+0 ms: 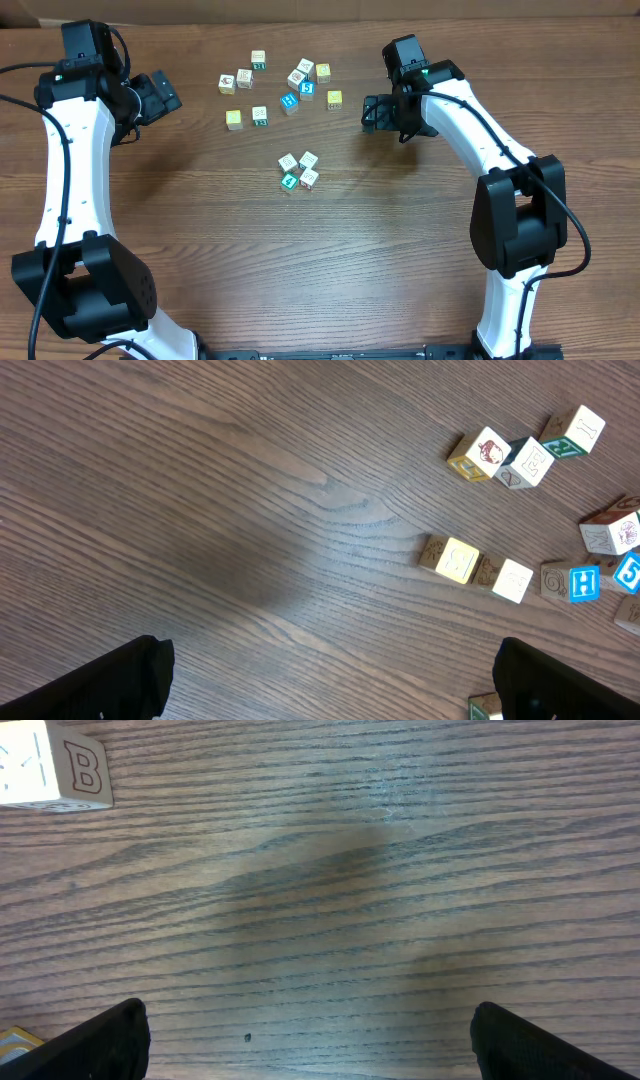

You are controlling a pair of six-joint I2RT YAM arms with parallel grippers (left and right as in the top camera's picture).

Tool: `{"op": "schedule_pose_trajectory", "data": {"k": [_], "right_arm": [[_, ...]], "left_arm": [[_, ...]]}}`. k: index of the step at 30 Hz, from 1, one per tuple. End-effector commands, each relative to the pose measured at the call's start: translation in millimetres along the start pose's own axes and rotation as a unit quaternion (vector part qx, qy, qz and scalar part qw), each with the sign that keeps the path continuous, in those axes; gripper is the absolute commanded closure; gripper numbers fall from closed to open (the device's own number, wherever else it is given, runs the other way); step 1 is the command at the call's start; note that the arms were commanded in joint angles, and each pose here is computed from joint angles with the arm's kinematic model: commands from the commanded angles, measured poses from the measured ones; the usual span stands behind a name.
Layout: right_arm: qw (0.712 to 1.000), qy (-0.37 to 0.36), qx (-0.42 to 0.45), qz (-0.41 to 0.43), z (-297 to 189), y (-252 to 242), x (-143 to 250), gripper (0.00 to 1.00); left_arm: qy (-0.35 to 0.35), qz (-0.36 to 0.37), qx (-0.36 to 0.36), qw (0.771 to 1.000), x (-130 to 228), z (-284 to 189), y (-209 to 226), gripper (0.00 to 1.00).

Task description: Form a circle

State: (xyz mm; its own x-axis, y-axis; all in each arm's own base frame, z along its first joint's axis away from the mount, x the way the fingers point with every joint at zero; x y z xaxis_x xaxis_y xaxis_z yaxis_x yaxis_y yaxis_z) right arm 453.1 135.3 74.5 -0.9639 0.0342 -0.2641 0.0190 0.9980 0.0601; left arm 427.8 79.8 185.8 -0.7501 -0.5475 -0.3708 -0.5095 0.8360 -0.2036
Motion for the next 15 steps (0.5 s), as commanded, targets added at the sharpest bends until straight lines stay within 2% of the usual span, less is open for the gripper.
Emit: {"op": "schedule_pose_trajectory", "data": {"k": [1,15], "right_arm": [[1.0,-0.02,-0.009,0.002,-16.1,1.5,-8.8,0.0],[1.0,-0.02,-0.009,0.002,-16.1,1.6,-8.7,0.0]], "left_arm": [[0.003,0.0,0.001,1.0,1.4,2.5,-2.3,0.0],[-0.009,0.001,0.006,1.0,-0.9,-8.7,-4.0,0.01]]}}
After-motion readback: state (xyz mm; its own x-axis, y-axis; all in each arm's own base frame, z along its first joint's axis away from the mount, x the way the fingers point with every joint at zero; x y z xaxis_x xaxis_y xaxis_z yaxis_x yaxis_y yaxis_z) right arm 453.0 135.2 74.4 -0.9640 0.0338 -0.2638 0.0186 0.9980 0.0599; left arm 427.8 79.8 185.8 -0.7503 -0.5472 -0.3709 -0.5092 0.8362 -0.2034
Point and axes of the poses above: each gripper's point midway between its finger pads, its own z axis out along the fingers, its own y axis along the line the jaws close on, x = y × z, the point moved 1 cm from there along -z, back along the fingers, and after that the axes turned 2 degrees about -z, right-handed, at the moved point
